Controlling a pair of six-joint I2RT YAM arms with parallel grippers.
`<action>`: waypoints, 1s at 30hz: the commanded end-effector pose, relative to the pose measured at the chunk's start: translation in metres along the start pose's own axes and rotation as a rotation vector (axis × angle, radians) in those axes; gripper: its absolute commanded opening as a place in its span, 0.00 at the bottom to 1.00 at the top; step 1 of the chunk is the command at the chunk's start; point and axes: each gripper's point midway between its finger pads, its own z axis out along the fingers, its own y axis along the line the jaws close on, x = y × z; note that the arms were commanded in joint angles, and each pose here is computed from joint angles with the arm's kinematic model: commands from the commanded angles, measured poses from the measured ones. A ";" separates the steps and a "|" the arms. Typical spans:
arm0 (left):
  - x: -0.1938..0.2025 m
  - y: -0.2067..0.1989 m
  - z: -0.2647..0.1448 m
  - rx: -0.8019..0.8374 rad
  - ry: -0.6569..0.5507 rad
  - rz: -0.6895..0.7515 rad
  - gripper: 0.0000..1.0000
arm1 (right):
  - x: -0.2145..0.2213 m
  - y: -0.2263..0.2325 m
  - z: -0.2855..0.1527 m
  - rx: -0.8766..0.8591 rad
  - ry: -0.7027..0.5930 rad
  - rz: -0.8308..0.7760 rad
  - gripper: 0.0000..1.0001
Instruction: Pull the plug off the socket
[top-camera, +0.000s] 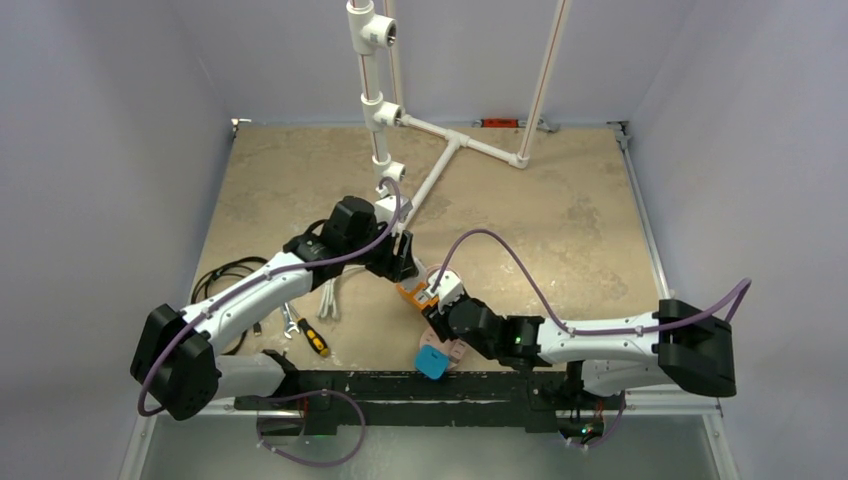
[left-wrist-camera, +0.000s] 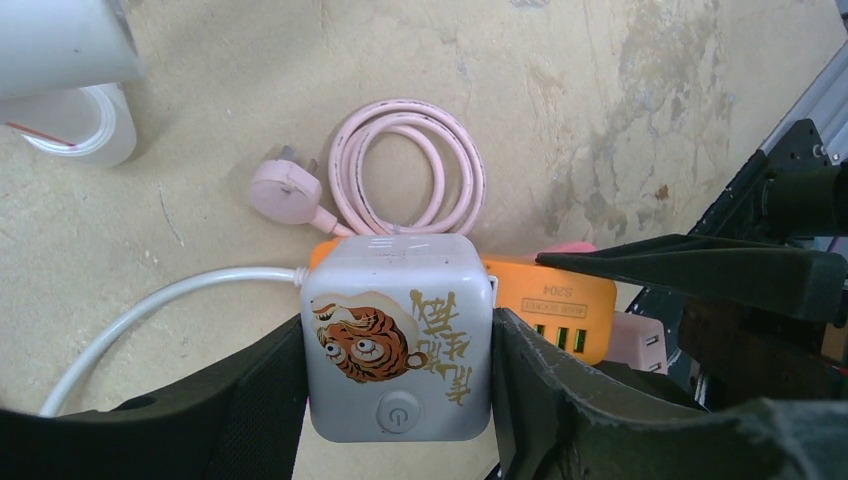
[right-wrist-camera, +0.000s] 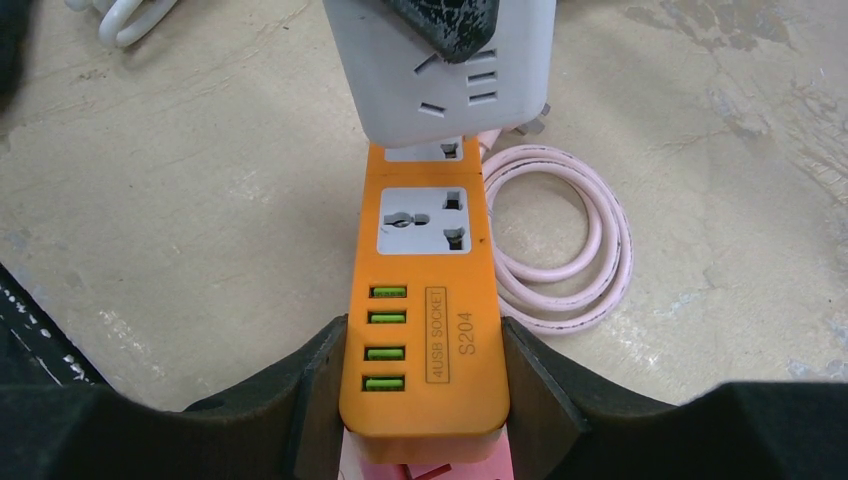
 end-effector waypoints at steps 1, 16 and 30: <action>-0.018 -0.012 -0.006 0.050 -0.067 0.029 0.00 | -0.029 -0.001 -0.005 0.009 -0.077 0.039 0.00; -0.036 -0.013 -0.034 0.027 -0.165 0.106 0.00 | -0.034 -0.007 -0.015 0.014 -0.111 0.085 0.00; -0.057 0.034 -0.107 -0.280 -0.380 0.109 0.00 | -0.042 -0.008 -0.020 0.000 -0.146 0.106 0.00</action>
